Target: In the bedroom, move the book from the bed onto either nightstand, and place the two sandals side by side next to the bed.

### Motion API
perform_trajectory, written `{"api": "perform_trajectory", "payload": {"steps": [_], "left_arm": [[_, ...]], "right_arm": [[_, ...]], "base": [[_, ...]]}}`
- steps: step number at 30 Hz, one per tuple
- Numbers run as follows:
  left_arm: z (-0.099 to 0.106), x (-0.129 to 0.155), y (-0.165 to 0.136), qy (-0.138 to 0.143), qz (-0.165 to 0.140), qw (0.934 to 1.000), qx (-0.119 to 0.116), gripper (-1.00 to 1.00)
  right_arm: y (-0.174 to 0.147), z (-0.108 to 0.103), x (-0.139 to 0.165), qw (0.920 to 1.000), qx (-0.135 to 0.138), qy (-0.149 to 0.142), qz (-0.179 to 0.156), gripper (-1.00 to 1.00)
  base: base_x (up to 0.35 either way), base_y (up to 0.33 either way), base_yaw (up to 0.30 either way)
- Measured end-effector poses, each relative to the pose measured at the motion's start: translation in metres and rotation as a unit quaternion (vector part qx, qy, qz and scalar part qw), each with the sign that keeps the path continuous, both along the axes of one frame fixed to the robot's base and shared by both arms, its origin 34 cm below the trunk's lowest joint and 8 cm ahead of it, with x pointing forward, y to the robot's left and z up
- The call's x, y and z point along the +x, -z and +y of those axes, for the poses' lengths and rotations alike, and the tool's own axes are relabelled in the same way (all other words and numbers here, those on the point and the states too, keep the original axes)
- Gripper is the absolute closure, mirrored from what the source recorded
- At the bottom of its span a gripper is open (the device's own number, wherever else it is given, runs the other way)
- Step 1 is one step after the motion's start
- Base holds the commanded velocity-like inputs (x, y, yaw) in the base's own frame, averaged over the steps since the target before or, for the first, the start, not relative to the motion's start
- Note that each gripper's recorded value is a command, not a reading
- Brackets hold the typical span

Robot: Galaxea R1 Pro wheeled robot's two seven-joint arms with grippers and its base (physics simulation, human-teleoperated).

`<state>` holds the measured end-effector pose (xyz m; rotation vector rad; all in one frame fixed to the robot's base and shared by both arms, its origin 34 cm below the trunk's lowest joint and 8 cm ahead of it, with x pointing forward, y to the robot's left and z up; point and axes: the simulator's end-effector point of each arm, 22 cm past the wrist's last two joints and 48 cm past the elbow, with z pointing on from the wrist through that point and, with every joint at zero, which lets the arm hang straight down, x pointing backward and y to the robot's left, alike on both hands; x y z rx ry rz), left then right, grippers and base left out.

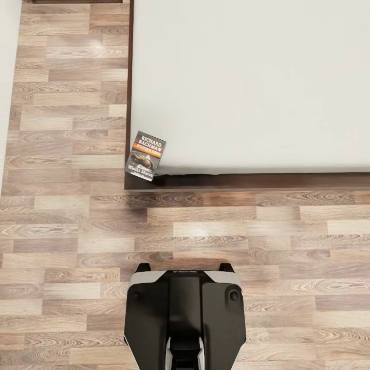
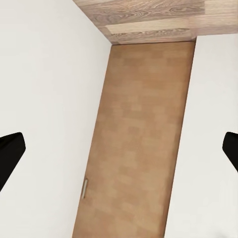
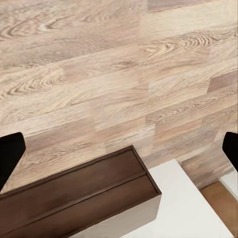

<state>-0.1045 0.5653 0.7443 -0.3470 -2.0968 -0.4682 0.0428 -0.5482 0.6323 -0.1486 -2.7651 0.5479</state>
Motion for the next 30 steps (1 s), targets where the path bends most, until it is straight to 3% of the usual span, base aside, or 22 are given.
{"api": "perform_trajectory", "payload": {"steps": [11, 21, 30], "left_arm": [[-0.003, -0.001, 0.001, -0.001, 0.0, 1.0, -0.001, -1.0], [-0.004, -0.001, 0.001, -0.002, 0.0, 1.0, -0.002, -1.0], [-0.004, -0.001, 0.001, -0.002, 0.0, 1.0, -0.002, -1.0]], "right_arm": [[0.013, 0.024, 0.016, 0.9977, 0.059, 0.019, -0.027, -1.0], [0.027, 0.042, 0.045, 0.9926, 0.105, 0.016, -0.06, -1.0], [0.039, 0.074, 0.085, 0.9776, 0.184, 0.014, -0.1, -1.0]], "base": [[0.0, 0.0, 0.0], [0.0, 0.0, 0.0], [0.0, 0.0, 0.0]]}}
